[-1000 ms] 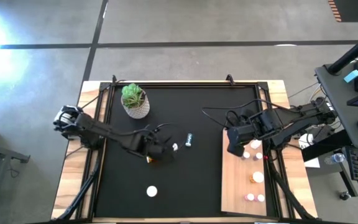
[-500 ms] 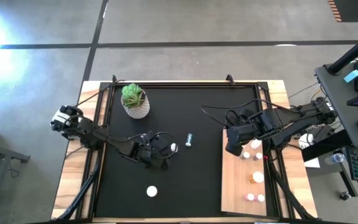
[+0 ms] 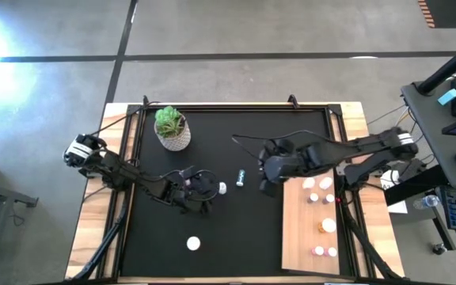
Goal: Pick and place medicine bottles onto shelf by color
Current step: Put the white pill bottle on the shelf aligned with the other white pill bottles
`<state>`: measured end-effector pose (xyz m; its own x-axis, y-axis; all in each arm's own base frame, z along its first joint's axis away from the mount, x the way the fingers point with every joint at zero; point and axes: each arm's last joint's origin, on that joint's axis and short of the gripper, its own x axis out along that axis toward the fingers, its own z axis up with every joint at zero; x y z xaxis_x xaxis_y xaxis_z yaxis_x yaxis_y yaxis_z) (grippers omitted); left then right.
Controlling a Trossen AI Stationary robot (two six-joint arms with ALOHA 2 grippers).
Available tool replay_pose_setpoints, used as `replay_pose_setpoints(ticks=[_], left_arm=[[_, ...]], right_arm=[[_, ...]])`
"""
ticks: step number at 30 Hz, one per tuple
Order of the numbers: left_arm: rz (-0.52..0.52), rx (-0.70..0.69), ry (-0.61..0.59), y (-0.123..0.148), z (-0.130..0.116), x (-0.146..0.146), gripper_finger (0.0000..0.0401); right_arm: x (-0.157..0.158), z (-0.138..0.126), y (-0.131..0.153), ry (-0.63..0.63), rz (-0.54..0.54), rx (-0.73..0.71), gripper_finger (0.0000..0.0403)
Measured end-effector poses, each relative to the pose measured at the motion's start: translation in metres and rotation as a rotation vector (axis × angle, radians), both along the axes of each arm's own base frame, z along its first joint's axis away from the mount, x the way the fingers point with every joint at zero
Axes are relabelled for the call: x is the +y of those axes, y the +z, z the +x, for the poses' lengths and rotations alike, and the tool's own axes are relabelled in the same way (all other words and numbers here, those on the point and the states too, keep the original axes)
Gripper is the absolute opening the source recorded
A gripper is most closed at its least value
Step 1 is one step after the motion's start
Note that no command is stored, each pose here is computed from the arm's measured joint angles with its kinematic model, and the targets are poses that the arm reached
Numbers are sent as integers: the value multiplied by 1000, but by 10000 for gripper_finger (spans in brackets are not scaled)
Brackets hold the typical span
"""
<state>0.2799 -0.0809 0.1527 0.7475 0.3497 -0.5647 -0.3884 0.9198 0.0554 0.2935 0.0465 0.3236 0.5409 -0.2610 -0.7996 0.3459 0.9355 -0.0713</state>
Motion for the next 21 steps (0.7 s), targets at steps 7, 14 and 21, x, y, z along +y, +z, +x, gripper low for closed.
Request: replay_pose_setpoints(ticks=[7,14,21], left_arm=[[-10,-37,-7,-11,-5,2,217],[-9,-39,-2,-21,-1,2,217],[-20,-51,5,-29,3,2,217]], right_arm=[[-3,40,-27,86,-20,-46,217],[-9,71,-59,156,-14,-31,217],[-7,93,-92,221,32,-14,217]])
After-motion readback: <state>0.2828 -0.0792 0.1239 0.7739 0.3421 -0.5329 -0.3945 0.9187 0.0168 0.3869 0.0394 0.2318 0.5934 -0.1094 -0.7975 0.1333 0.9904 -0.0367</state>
